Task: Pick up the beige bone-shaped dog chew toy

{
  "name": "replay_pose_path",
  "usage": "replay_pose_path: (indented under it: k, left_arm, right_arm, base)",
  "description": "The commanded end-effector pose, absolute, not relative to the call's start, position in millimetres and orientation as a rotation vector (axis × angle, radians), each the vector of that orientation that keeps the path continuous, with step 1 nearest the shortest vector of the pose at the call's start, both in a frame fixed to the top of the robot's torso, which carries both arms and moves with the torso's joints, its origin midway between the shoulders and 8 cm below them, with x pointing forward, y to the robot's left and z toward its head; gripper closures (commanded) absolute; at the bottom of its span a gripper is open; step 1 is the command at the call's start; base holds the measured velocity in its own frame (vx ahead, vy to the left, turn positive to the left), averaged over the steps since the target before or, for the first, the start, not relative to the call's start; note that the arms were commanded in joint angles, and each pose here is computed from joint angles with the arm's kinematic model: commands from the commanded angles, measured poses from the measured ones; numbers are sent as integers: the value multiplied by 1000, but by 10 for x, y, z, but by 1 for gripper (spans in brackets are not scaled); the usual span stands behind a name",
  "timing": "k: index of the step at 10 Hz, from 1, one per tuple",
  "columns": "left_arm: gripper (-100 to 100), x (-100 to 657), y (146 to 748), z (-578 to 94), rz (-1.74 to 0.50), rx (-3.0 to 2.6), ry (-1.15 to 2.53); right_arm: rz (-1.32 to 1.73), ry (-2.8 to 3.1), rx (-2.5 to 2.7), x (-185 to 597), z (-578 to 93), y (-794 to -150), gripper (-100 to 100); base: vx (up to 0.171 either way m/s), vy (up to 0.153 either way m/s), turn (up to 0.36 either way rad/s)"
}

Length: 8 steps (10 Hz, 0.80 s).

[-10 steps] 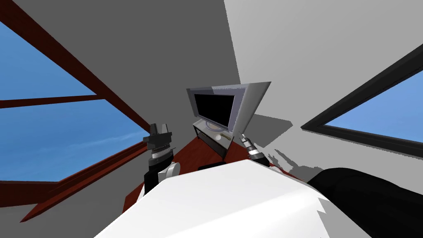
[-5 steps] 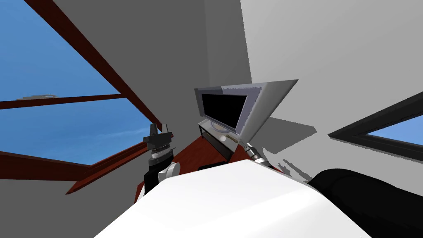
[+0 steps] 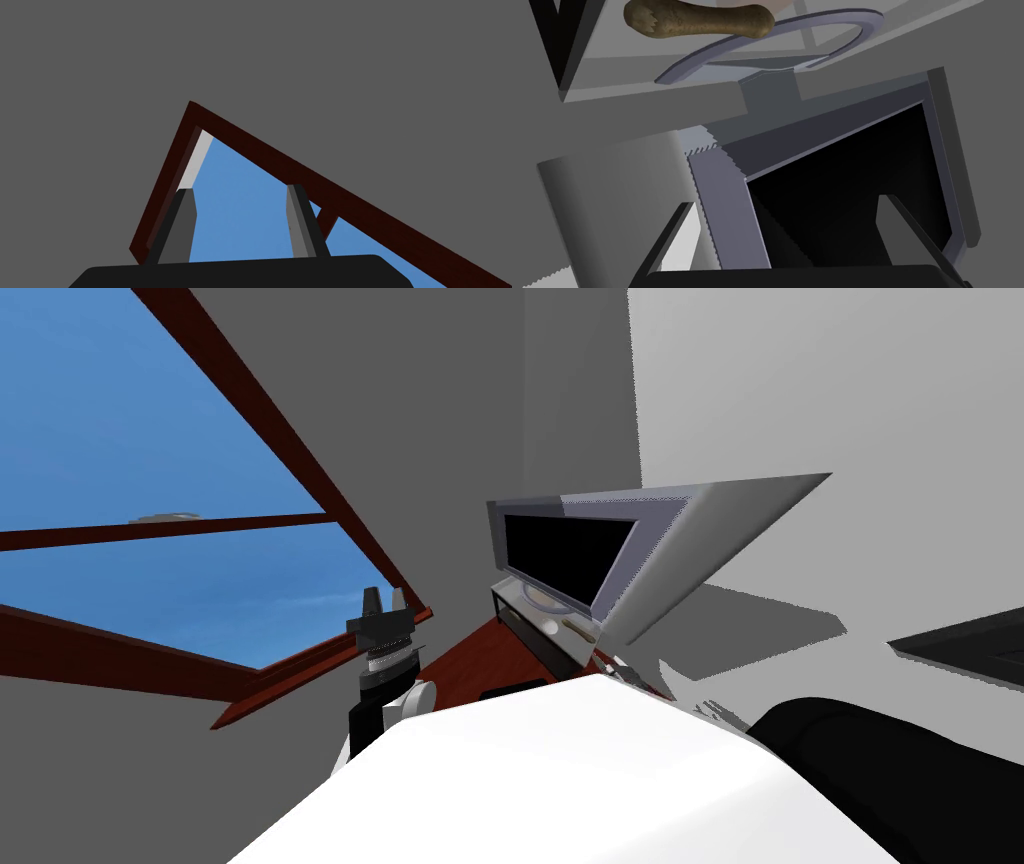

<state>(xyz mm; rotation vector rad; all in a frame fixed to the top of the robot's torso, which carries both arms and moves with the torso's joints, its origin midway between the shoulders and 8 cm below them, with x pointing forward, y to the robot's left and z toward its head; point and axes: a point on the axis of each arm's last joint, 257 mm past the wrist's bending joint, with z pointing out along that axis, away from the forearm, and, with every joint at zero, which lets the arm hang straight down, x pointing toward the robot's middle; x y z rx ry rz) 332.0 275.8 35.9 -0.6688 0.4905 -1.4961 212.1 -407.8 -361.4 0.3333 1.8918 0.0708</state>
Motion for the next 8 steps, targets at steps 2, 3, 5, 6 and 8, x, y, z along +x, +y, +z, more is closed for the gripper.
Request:
replay_pose_path:
  k: [2,3,5,6,8]
  left_arm:
    - [0,3320,2758,359,-1496,-669,491]
    - [0,3320,2759,359,-1496,-669,491]
    - [0,3320,2759,359,-1496,-669,491]
    - [0,3320,2758,359,-1496,-669,491]
    - [0,3320,2759,359,-1496,-669,491]
  right_arm:
    - [-54,2013,272,1719,-3910,-4297,-100]
    - [-123,2078,234,1492,-4056,-4424,-100]
    - [-200,2159,195,1191,-4249,-4569,-100]
    - [-201,2161,195,1182,-4257,-4572,-100]
    - [-269,2225,150,935,-4378,-4696,-100]
  base:
    - [115,95,186]
    - [89,63,166]
    - [83,45,116]
    - [73,45,89]
    - [49,27,74]
